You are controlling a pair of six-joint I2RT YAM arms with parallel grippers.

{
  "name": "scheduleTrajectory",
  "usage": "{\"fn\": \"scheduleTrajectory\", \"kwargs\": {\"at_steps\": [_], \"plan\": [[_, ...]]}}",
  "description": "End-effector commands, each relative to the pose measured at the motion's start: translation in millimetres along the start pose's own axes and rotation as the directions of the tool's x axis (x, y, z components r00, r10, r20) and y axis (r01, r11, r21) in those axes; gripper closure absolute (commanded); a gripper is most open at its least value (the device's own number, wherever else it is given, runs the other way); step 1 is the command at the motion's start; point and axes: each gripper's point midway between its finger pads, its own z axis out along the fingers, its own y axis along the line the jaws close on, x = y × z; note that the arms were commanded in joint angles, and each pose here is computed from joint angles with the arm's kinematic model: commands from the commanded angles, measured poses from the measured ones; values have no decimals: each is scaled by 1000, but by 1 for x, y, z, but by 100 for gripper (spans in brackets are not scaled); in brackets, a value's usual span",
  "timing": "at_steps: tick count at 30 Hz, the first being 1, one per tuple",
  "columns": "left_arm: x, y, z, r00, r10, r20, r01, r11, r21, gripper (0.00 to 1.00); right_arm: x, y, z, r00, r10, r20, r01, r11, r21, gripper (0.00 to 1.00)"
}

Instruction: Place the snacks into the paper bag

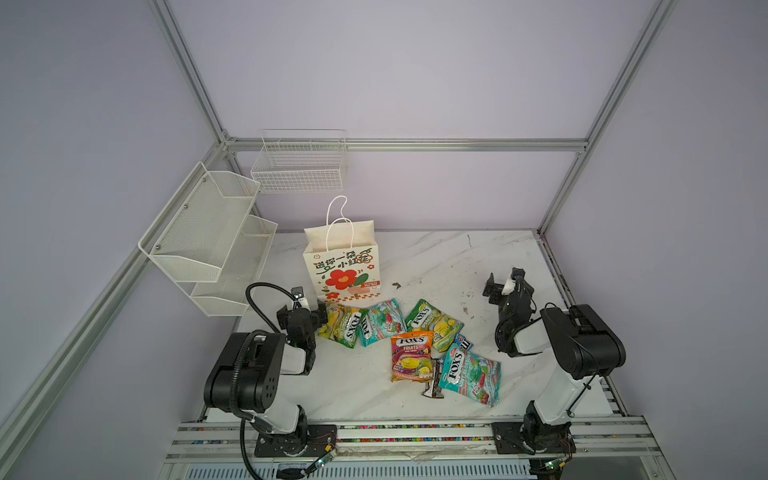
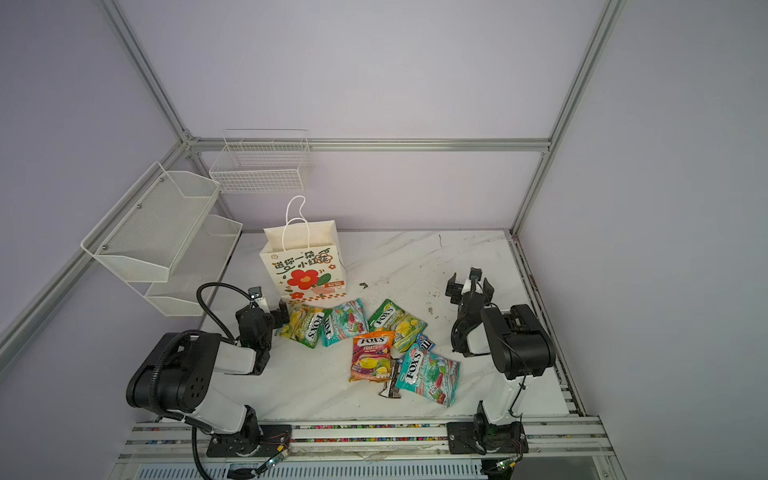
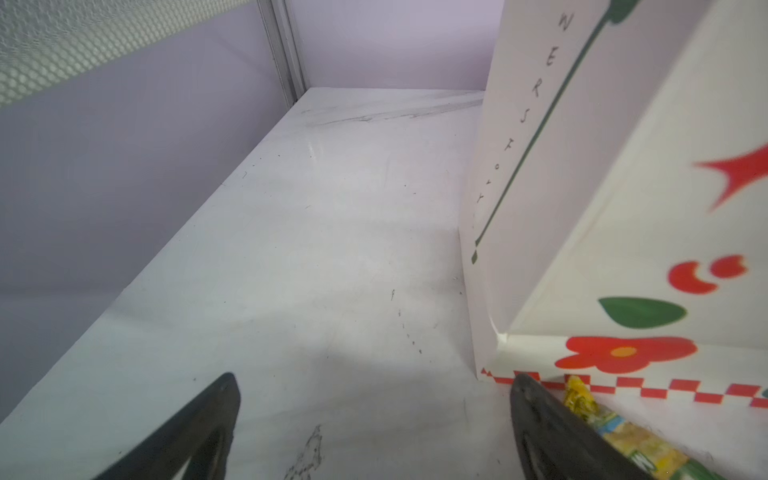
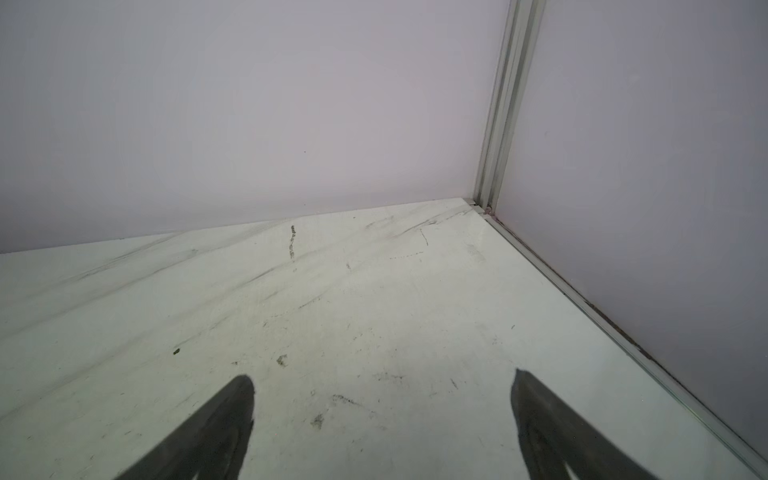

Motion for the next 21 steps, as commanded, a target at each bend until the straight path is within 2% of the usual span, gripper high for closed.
{"fn": "scheduleTrajectory", "kwargs": {"at_steps": [1,21], "plan": [[-43,2,9,992,-32,119,35,999,-19,0,-11,-4,1,998,30,48,-31,999,21,3],[-43,2,9,992,-33,120,35,999,-19,0,-12,-1,2,998,28,48,-28,1000,5,3]]}}
